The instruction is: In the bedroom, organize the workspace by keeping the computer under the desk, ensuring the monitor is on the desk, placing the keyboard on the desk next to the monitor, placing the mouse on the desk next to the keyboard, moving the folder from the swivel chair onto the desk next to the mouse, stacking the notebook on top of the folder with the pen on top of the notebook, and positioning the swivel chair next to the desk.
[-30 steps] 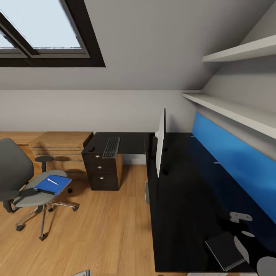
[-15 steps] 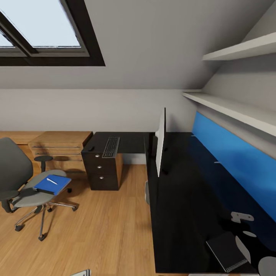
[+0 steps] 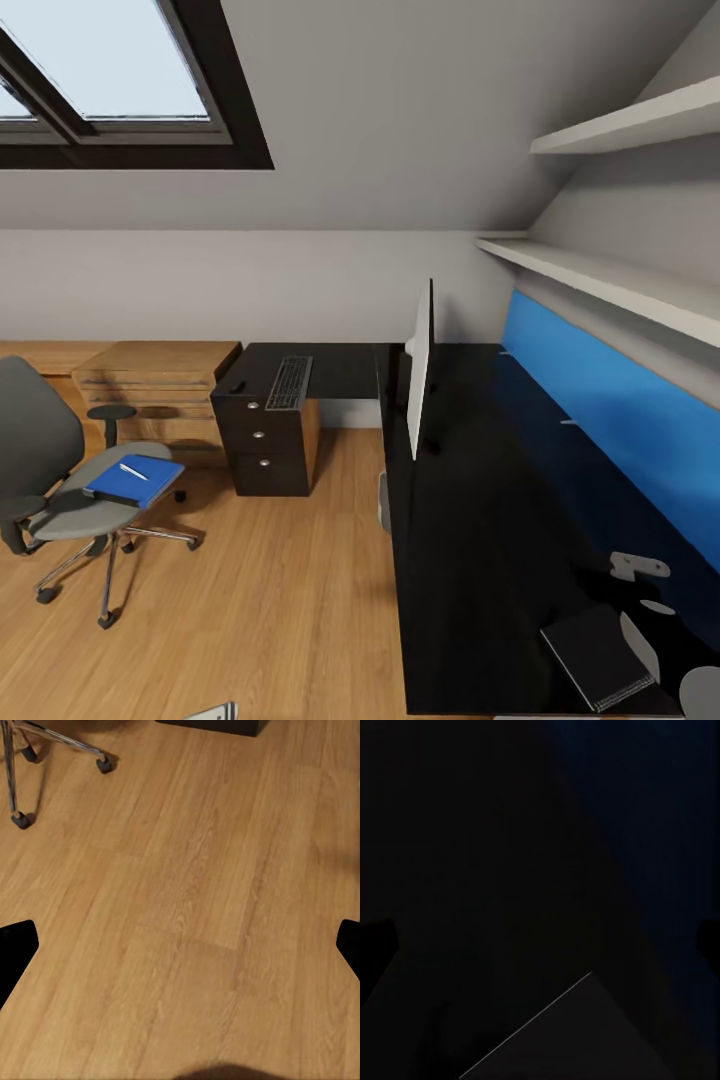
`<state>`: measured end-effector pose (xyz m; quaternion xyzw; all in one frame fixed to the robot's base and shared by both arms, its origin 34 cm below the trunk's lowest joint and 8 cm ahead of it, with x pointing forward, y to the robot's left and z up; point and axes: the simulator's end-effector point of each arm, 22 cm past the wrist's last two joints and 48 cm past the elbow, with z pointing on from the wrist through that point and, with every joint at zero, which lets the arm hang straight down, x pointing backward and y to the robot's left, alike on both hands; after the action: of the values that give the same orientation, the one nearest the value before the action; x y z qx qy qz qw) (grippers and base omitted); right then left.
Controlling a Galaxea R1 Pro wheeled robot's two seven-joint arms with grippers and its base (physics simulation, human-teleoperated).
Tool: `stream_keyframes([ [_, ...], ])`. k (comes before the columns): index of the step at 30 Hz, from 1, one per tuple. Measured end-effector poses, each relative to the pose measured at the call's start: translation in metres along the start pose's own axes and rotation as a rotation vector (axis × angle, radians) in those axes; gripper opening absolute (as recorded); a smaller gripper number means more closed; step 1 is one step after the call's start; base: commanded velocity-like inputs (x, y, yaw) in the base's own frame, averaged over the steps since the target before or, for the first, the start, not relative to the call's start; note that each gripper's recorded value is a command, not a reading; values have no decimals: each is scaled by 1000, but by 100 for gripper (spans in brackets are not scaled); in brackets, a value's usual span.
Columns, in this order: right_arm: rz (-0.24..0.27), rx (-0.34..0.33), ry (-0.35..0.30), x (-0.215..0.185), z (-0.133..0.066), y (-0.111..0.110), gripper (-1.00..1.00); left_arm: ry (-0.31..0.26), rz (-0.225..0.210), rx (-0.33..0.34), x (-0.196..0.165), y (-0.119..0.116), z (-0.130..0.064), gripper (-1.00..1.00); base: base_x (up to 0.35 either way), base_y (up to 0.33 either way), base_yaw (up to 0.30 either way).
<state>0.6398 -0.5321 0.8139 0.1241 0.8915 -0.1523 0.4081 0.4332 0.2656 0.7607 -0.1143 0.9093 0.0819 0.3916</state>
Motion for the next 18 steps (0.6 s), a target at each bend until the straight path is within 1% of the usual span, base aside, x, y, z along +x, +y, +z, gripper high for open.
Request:
stream_keyframes([
  [4, 24, 12, 11, 3, 3, -5, 100, 0, 0, 0, 2, -1, 3, 100, 0, 0, 0],
  [8, 50, 24, 41, 9, 7, -11, 100, 0, 0, 0, 4, -1, 7, 100, 0, 0, 0],
  [18, 67, 34, 78, 18, 15, -13, 100, -1, 0, 0, 9, -3, 16, 100, 0, 0, 0],
])
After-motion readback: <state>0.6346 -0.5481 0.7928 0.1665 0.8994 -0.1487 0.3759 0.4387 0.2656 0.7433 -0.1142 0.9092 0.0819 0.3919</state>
